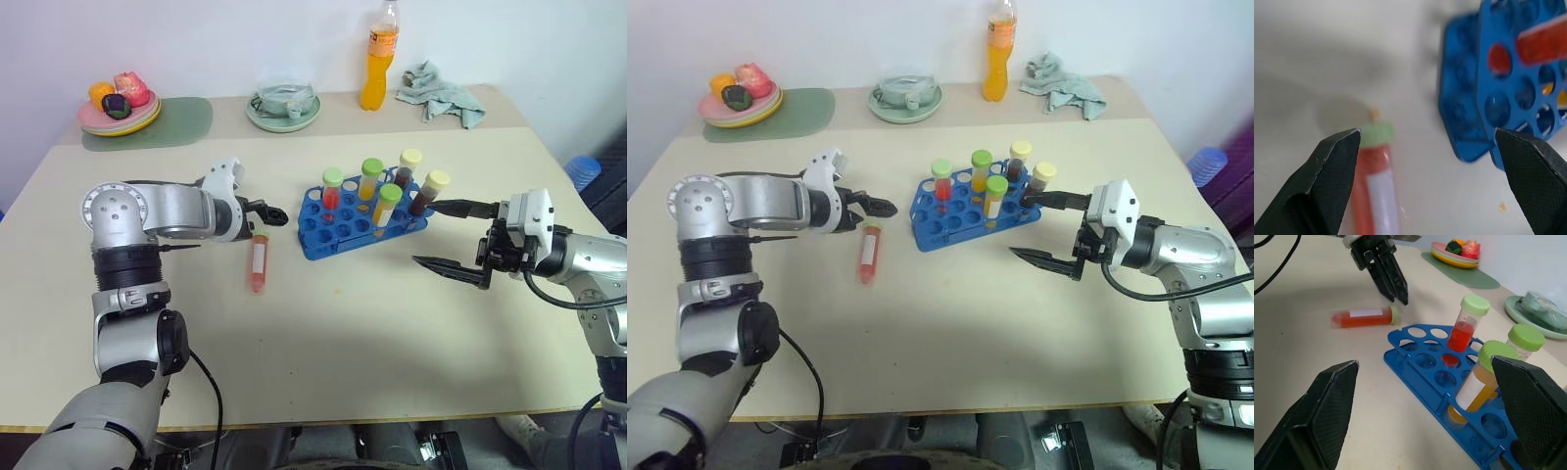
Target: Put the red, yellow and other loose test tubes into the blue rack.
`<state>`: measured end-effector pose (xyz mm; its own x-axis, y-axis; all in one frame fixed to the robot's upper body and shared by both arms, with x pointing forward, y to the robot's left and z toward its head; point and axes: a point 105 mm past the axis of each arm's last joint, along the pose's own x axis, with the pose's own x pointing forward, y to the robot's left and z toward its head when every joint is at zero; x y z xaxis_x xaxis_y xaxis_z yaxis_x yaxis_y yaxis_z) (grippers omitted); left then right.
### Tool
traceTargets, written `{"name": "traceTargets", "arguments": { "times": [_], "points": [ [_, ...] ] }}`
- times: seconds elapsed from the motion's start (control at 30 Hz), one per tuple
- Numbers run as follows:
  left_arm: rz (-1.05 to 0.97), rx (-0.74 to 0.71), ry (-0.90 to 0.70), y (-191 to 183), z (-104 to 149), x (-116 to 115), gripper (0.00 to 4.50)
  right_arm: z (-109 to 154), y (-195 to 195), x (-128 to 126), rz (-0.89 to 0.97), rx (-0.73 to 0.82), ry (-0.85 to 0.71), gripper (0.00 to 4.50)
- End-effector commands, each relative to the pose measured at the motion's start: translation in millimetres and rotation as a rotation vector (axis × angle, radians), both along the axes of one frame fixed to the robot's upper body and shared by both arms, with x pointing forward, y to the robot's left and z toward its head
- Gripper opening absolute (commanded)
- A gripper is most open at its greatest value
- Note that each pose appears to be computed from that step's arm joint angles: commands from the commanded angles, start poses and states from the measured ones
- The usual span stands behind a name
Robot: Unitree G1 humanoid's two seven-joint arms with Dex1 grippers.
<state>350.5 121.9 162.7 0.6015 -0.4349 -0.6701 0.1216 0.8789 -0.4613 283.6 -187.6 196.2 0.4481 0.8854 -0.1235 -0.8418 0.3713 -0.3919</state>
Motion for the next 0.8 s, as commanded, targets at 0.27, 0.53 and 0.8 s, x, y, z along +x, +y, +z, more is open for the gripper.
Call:
{"name": "traceTargets", "arguments": {
  "times": [0.27, 0.53, 0.8],
  "points": [
    [0.216, -0.003, 0.061, -10.0, 11.7, -1.1, 4.5, 8.3, 5.5, -1.9, -0.001, 0.004, -0.049, 4.43],
    [0.272, 0.017, 0.101, -1.9, 16.8, 4.0, 4.5, 8.6, 6.7, -2.0, -0.02, 0.012, -0.055, 4.43],
    [0.251, 0.004, 0.158, -7.2, 7.2, 4.8, 4.5, 8.9, 7.8, -2.6, -0.025, 0.016, -0.053, 4.43]
  ]
}}
